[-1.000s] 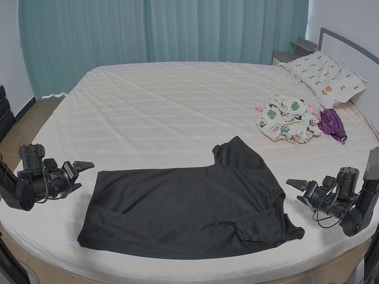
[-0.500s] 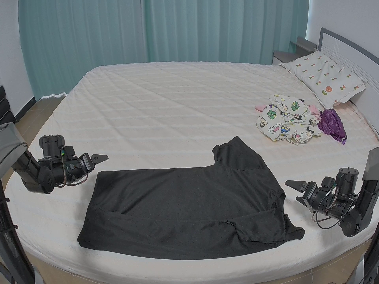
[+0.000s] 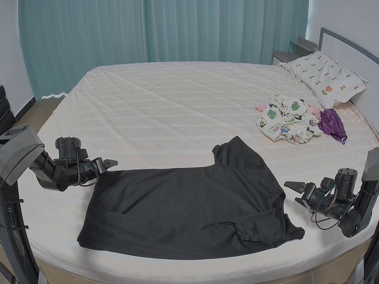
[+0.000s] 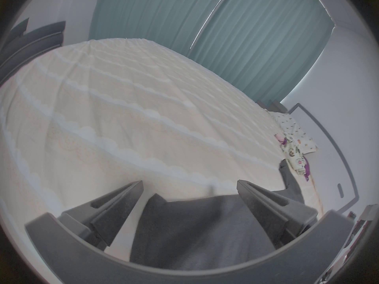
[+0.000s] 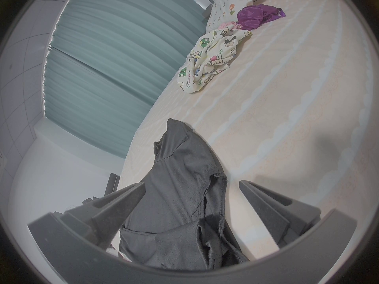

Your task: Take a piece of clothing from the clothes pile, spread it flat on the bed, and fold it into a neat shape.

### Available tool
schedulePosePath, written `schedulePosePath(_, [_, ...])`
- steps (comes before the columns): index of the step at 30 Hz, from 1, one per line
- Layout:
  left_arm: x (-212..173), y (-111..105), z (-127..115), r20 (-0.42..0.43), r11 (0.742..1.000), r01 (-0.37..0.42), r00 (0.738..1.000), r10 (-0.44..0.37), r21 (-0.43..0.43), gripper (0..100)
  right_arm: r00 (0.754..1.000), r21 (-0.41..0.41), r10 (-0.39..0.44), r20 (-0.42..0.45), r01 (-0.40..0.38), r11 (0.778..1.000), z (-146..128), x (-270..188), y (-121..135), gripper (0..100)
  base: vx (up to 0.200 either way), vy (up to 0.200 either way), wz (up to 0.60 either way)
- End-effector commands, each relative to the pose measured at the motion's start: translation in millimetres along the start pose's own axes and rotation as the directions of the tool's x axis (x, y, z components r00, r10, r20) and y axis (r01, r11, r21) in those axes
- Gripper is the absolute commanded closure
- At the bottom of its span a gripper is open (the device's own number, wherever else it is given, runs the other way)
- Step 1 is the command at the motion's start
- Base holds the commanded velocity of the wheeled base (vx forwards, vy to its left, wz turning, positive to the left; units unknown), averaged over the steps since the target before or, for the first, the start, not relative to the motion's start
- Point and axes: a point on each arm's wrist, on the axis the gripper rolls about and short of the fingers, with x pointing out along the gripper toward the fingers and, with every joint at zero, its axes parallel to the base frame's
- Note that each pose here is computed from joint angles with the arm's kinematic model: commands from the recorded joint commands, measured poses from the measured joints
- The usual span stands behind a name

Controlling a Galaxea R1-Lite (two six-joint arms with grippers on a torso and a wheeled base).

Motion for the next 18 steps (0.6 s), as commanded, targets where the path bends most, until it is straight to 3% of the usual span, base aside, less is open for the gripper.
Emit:
schedulePosePath(1, [5.7,2.9,-3.4,-0.005,1.0,-0.019,1.0,0.019,0.01,0,1.0,-0.001,0.001,-0.001,-0.001,1.0,-0.2,0.6,0.1,0,0.0,0.0,0.0])
schedulePosePath(12, [11.5,8.8,-5.4,0.001,0.998,-0.062,0.998,0.062,0.009,0,1.0,-0.001,0.004,0.002,-0.004,1.0,0.7,1.7,0.5,0,0.0,0.0,0.0])
schedulePosePath(13, [12.0,8.8,-4.8,0.005,0.998,-0.062,0.998,0.062,0.008,100,1.0,-0.002,0.003,0.001,-0.003,1.0,0.6,2.8,-0.1,0,0.0,0.0,0.0])
schedulePosePath(18, [10.7,8.9,-2.5,0.011,0.998,-0.066,0.998,0.066,0.008,100,0.999,-0.028,0.041,0.023,-0.041,0.999,9.5,19.5,7.0,0,0.0,0.0,0.0])
